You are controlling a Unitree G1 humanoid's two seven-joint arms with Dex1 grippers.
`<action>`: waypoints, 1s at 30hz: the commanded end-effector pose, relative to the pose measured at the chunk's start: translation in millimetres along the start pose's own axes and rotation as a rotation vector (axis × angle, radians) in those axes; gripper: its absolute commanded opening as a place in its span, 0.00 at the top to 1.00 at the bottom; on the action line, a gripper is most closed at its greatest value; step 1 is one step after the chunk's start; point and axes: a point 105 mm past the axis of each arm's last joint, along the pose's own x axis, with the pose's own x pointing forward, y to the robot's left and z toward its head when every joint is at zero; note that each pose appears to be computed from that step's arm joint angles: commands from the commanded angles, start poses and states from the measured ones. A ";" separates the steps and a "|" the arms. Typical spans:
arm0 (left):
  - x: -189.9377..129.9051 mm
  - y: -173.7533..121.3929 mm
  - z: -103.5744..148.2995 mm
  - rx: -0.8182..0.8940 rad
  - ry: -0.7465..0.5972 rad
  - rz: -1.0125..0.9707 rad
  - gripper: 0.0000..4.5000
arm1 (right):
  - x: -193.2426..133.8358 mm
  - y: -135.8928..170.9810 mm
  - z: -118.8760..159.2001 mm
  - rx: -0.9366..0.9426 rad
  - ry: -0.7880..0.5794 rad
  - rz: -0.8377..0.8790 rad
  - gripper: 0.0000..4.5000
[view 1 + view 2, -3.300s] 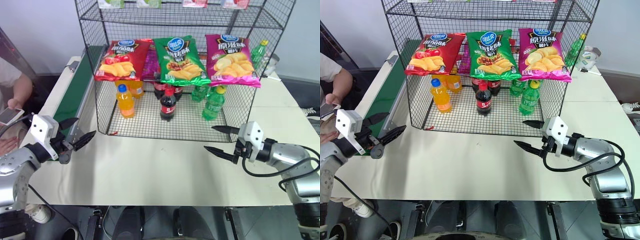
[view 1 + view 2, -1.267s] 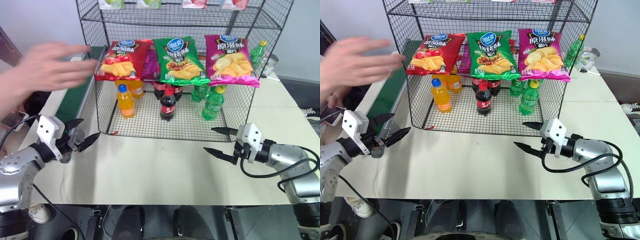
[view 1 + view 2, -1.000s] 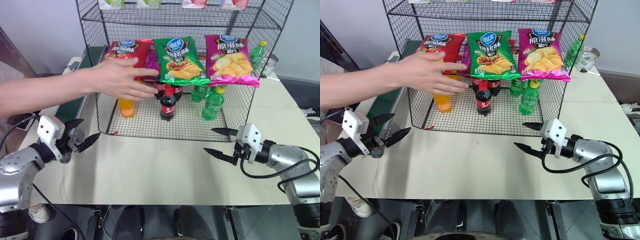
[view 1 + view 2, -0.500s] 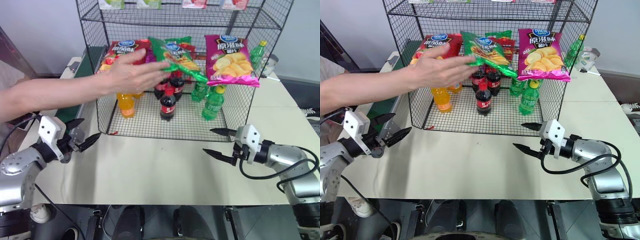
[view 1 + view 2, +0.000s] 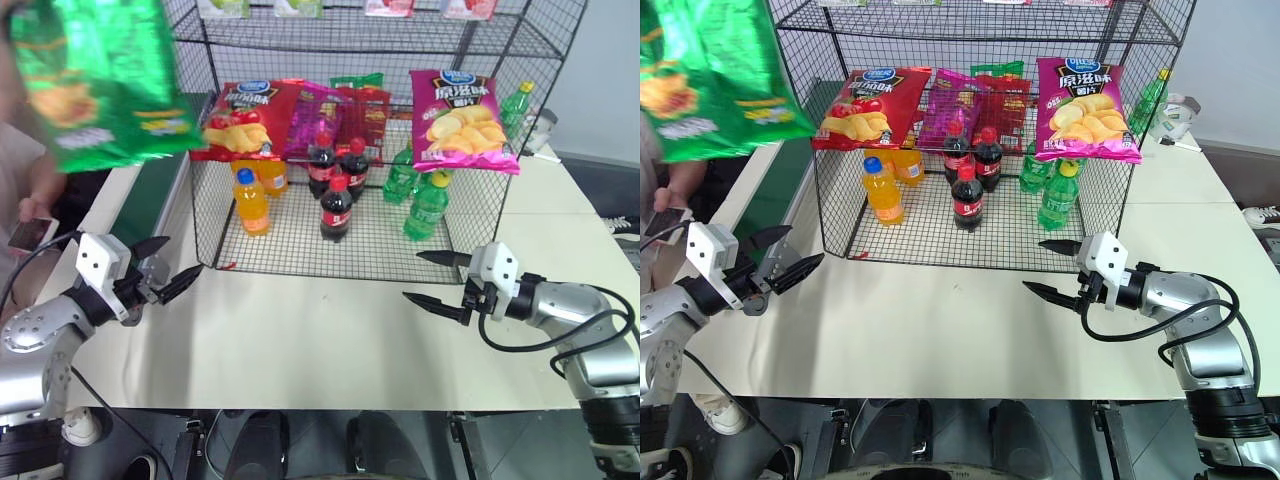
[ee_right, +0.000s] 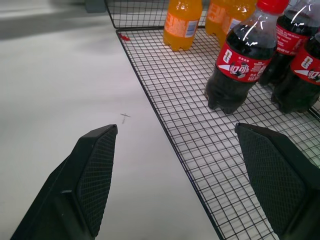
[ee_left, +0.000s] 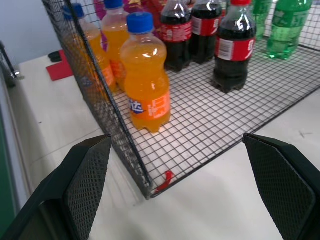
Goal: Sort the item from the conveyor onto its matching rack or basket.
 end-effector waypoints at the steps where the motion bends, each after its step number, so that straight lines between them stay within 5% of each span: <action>1: -6.7 -1.3 7.6 0.005 -0.029 -0.037 0.00 | 0.7 0.6 11.7 -0.035 -0.038 0.009 0.13; 30: -4.0 6.3 20.3 0.017 -0.072 -0.006 0.00 | 5.2 0.6 26.1 0.011 -0.117 0.040 0.13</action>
